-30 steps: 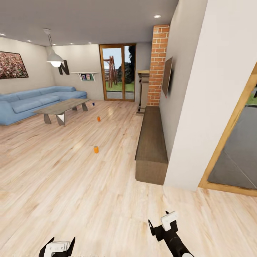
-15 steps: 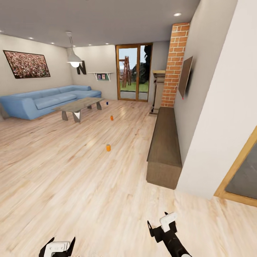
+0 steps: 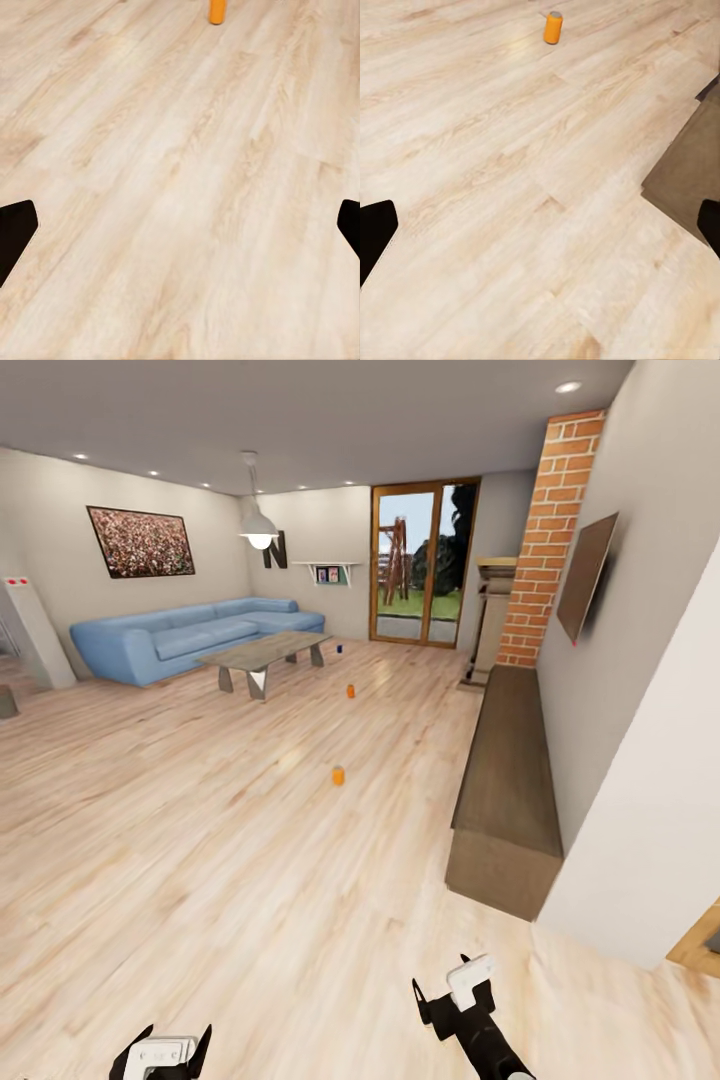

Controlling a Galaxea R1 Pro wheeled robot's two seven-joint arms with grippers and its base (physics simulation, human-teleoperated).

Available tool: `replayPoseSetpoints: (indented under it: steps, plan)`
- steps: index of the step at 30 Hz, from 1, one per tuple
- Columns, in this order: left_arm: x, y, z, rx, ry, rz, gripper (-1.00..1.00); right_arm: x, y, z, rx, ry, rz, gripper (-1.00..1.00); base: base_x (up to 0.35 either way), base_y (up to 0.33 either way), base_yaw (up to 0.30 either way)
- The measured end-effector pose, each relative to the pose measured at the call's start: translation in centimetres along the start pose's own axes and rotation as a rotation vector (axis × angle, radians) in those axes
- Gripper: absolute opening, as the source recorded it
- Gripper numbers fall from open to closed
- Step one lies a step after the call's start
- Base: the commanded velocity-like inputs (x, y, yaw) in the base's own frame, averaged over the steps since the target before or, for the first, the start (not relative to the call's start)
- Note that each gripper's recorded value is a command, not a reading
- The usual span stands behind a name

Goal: Put the three can of soda from the living room inside the tash can in the kitchen.

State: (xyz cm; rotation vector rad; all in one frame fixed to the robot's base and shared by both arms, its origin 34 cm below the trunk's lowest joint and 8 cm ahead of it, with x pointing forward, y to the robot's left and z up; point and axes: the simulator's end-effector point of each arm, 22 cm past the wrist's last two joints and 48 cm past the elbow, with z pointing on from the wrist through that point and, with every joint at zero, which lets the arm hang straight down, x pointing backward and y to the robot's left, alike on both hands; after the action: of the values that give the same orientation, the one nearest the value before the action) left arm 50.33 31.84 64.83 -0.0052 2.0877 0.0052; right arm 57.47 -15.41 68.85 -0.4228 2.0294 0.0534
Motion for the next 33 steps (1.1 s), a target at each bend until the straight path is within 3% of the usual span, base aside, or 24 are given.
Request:
replayPoseSetpoints:
  steps: [20,33]
  plan:
    - [0.0,0.0,0.0,-0.001,0.001,0.000,1.00,-0.2,1.3,0.0,-0.027,-0.007,-0.012,1.00,0.316,0.000,0.052]
    - [0.0,0.0,0.0,-0.004,0.000,0.000,1.00,-0.2,1.6,0.0,-0.033,-0.006,-0.015,1.00,0.278,0.000,0.177]
